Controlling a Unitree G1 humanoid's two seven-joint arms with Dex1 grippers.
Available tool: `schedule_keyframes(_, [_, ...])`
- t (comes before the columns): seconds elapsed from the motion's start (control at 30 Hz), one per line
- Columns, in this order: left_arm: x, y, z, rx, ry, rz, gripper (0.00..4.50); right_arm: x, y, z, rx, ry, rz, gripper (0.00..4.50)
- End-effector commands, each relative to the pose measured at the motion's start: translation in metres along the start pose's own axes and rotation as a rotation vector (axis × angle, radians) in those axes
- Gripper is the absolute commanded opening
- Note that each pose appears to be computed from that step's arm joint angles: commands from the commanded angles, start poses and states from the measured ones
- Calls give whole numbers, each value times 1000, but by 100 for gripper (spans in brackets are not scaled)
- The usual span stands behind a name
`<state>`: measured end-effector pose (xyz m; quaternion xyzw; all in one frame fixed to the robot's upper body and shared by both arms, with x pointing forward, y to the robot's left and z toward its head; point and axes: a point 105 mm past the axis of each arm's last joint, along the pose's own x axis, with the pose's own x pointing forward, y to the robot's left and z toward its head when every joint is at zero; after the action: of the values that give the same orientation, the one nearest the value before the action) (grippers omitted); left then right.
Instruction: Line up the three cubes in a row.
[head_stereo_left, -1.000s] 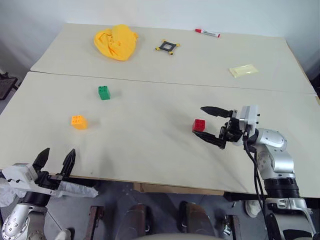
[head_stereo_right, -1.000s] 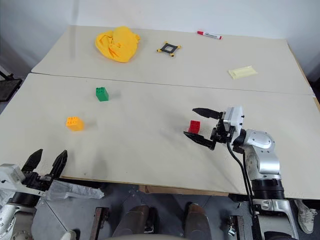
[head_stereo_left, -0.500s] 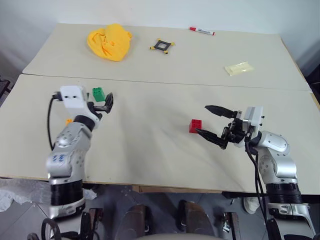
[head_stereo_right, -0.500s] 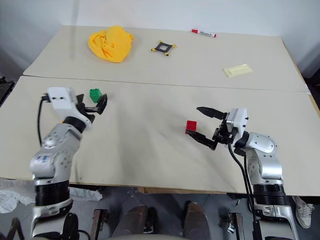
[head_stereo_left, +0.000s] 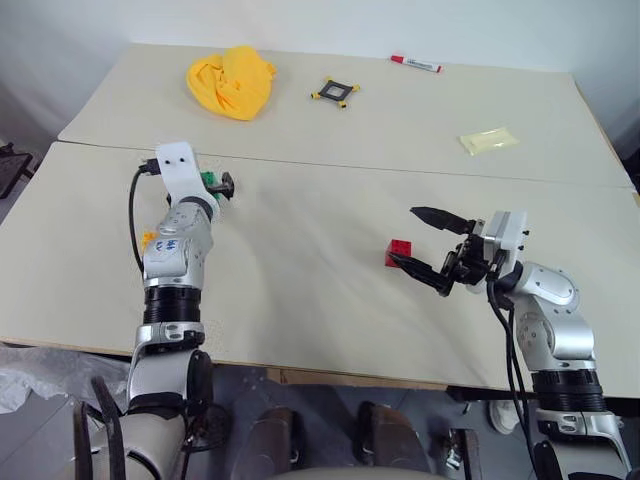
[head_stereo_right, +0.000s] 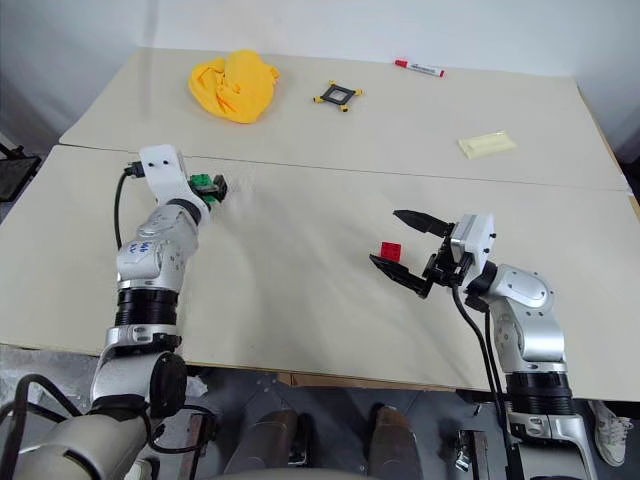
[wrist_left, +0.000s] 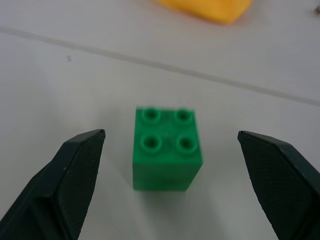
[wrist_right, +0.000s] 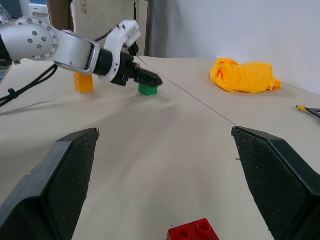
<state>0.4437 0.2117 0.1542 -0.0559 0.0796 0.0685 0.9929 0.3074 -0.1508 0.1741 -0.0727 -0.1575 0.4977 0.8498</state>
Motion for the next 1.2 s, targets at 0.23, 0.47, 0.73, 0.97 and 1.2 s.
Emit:
schedule_keyframes(0.23, [-2,-14,22,169,-110,-97,233,-1,8,1,-7,-33,-25,450])
schedule_keyframes(0.47, [-47,-80,10,364,-140,-741,148,-18,6,0,-14,8,-69,450])
schedule_keyframes(0.73, [-106,-93,-15,730,-69,-1481,148,-64,-3,4,-43,131,-119,450])
schedule_keyframes(0.97, [-93,-129,-20,806,-74,-1606,148,-74,-3,4,-42,156,-143,450])
schedule_keyframes(1.2, [-81,-135,-13,831,-43,-1604,148,-76,6,3,-21,153,-174,450])
